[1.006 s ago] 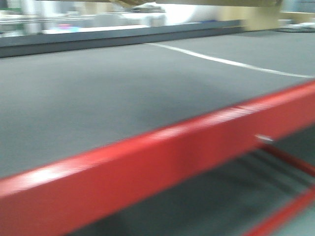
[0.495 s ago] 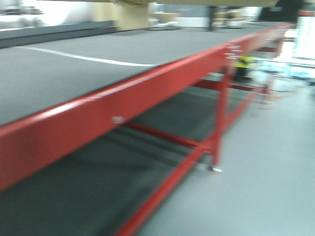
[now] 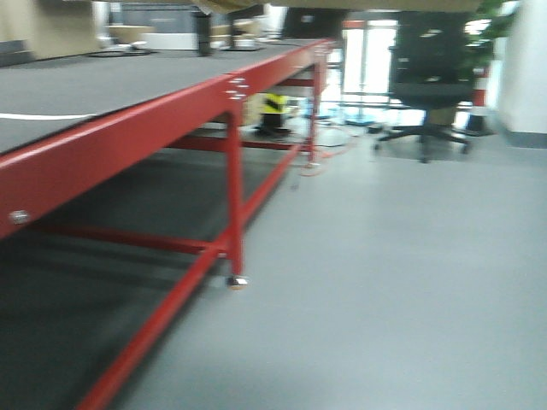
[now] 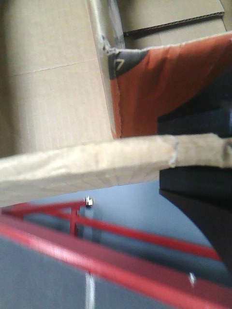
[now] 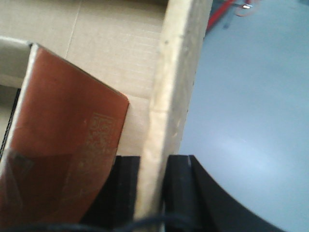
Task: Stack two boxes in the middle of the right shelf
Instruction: 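Hold the boxes with both grippers while the base turns away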
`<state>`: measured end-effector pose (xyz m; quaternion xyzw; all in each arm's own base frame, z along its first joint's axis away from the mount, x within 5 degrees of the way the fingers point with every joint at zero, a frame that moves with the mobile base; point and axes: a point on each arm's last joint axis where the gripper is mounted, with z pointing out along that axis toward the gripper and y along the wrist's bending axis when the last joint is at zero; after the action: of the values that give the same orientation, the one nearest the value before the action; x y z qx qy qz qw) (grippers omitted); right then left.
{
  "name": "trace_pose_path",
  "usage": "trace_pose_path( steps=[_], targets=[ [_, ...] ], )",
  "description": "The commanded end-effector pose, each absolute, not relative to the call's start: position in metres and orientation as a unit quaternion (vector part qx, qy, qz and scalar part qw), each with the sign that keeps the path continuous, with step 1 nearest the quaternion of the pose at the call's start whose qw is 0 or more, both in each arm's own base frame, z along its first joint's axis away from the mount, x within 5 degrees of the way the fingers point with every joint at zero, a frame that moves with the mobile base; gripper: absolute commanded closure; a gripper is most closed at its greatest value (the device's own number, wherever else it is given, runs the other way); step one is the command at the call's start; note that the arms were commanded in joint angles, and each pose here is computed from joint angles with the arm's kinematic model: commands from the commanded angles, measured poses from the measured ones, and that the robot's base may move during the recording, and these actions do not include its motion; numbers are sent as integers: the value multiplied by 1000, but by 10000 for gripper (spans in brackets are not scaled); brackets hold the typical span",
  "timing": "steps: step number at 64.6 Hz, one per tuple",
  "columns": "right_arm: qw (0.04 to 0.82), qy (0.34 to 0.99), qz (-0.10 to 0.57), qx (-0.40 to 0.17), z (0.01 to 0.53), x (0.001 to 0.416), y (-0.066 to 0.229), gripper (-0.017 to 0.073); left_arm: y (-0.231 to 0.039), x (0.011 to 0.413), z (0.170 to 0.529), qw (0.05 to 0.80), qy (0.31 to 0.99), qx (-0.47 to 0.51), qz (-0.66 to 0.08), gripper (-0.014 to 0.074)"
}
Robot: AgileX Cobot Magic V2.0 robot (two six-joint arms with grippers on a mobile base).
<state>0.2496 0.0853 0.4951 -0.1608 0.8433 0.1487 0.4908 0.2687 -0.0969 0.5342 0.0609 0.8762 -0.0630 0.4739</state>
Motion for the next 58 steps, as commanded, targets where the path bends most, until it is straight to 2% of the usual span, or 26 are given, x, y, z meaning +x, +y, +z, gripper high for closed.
trace_pose_path(
  steps=[1, 58],
  targets=[
    [521, 825, 153, -159, 505, 247, 85, 712, -100, 263, 546, 507, 855, 67, -89, 705],
    [521, 825, 153, -159, 505, 247, 85, 712, -100, 263, 546, 507, 855, 67, -89, 705]
  ],
)
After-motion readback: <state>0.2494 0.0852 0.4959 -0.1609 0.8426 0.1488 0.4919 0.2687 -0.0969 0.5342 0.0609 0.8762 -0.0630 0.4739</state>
